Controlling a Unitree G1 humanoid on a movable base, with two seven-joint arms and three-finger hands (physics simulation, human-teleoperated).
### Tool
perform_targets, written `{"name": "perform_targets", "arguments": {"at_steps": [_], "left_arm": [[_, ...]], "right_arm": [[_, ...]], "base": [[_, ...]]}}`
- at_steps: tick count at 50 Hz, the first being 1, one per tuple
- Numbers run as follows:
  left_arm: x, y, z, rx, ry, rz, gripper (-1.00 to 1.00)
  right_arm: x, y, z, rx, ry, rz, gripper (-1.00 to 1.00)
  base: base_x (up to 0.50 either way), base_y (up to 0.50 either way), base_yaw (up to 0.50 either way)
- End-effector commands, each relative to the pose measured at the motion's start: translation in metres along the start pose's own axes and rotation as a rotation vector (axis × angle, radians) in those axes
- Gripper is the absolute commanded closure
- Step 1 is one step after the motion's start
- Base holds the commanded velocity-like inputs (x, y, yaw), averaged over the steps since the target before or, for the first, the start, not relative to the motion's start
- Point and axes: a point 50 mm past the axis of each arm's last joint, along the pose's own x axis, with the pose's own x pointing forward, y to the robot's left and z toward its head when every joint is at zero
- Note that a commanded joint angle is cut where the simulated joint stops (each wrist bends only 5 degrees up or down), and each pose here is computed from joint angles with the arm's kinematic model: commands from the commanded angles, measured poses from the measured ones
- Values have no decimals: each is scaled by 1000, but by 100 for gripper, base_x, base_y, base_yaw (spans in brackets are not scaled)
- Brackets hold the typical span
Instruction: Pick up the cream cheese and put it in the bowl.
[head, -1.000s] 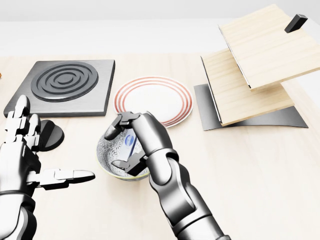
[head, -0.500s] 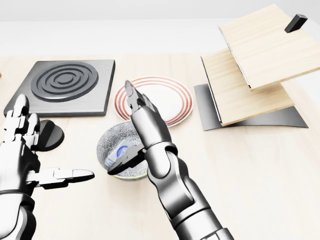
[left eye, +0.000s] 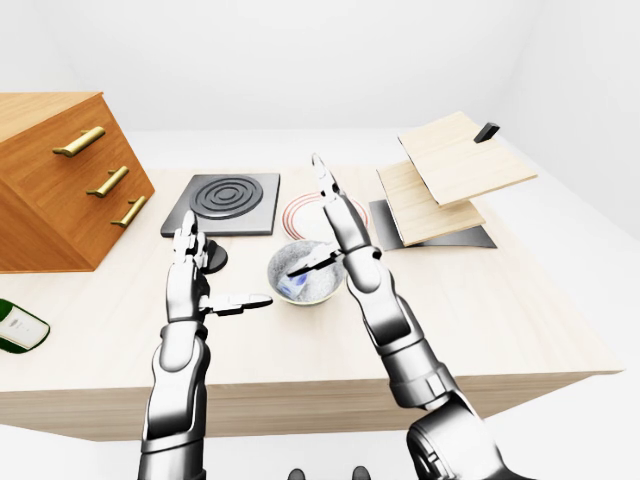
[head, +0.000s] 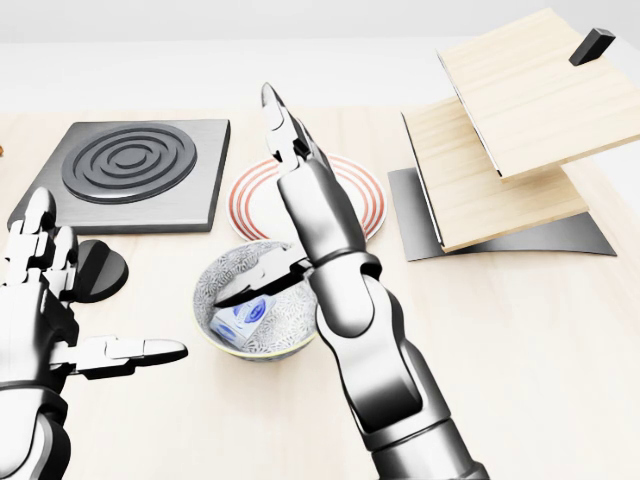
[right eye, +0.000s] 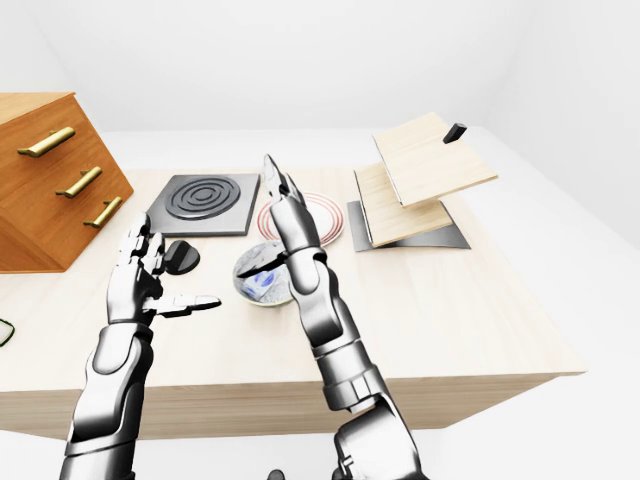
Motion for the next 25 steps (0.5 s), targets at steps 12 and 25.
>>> {"name": "perform_targets", "arguments": {"at_steps": [12,25], "left_arm": [[-17,-9,27,-77,-117,-113,-100],[-38,-10,48,-61,-204,-123,-100]], "right_arm": [[-44,-73,-11,247,-70,-225,-100],[-67,-88,-11,269,-96,-317,-100]], "base": [[0,0,0],[0,0,0]]}}
